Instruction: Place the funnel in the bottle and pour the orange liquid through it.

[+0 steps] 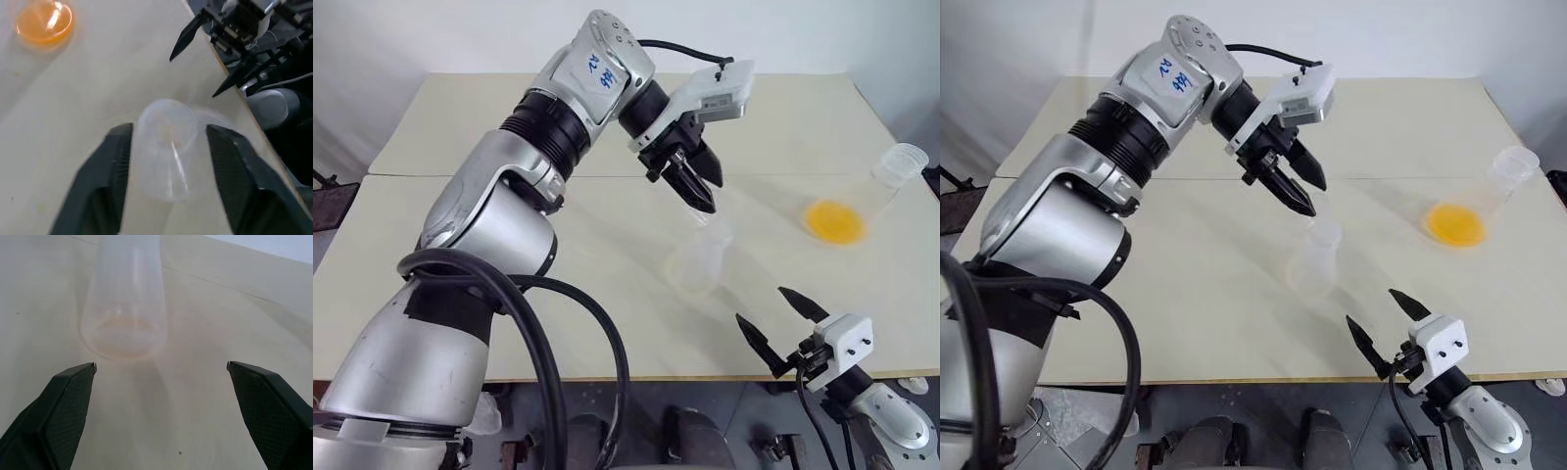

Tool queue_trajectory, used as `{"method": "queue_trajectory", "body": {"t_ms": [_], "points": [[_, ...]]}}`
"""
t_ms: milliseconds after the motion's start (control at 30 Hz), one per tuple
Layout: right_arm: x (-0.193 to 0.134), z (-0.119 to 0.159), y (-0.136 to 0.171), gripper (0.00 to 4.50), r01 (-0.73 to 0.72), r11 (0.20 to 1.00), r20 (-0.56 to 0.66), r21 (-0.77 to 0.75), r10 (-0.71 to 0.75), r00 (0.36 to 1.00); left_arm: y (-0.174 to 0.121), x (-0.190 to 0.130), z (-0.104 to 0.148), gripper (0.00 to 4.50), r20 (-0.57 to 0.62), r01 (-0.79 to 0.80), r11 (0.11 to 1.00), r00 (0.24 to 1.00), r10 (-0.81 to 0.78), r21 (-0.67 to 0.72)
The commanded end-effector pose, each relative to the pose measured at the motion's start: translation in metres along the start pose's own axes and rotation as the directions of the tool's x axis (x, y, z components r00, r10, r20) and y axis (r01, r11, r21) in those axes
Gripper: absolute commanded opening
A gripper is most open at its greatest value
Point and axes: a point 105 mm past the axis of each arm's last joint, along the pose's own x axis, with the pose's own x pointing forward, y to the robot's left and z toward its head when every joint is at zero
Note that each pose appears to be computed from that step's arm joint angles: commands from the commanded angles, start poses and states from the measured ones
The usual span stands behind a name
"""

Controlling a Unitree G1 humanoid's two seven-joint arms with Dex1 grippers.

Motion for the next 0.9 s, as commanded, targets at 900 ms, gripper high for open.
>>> {"method": "queue_trajectory", "body": {"t_ms": [900], "points": [[-0.026, 0.038, -0.074, 4.5, 0.326, 0.944, 0.048, -0.051, -0.324, 0.945, -0.02, -0.049, -0.075, 4.48, 0.553, -0.238, 0.971, 0.806, 0.213, -0.027]]}}
